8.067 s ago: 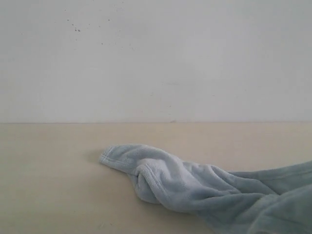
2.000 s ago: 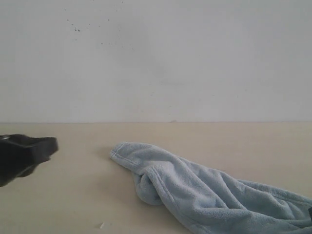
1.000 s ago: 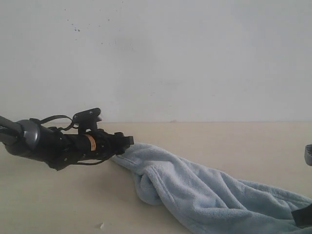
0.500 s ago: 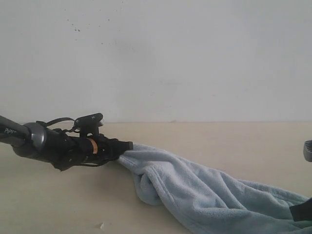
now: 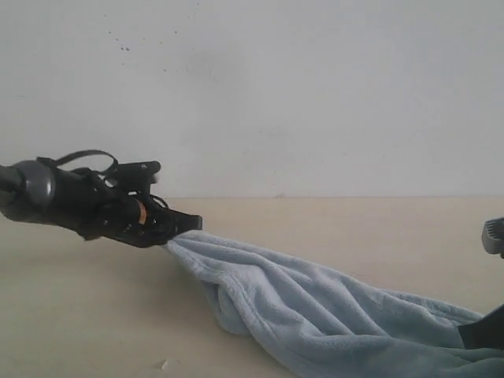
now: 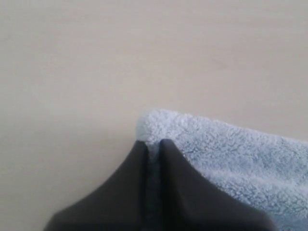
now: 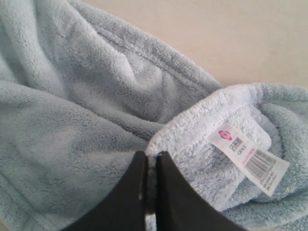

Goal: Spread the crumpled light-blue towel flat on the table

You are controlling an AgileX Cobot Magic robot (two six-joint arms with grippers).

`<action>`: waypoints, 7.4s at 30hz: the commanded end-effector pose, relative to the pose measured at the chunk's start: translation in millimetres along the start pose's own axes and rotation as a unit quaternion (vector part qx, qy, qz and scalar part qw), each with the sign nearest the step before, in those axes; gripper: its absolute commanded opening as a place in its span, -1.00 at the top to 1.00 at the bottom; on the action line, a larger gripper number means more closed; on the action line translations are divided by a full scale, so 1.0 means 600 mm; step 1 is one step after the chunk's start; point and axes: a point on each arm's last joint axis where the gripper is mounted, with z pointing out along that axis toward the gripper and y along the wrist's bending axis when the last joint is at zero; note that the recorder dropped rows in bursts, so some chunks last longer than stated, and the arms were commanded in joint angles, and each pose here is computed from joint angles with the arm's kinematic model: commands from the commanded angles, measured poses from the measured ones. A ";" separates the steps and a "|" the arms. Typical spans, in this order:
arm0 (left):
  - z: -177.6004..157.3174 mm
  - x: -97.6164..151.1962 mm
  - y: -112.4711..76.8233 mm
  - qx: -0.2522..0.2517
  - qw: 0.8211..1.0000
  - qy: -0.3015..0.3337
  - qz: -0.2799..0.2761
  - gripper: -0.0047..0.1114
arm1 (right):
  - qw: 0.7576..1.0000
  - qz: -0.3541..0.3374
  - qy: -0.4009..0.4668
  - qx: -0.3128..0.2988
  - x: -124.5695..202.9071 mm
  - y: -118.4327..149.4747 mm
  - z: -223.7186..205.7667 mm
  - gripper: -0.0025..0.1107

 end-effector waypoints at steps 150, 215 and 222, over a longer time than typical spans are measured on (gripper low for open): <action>-0.509 0.136 0.107 -0.077 0.985 0.051 0.149 0.85 | 0.982 -0.080 0.156 0.074 0.015 -0.020 0.066 0.96; -0.511 0.161 0.098 -0.035 0.979 0.130 0.156 0.85 | 0.989 0.065 0.115 0.068 0.059 -0.037 -0.002 0.96; -0.453 0.167 0.092 -0.012 0.969 0.184 0.163 0.85 | 0.991 0.087 0.093 0.048 0.053 -0.031 -0.006 0.96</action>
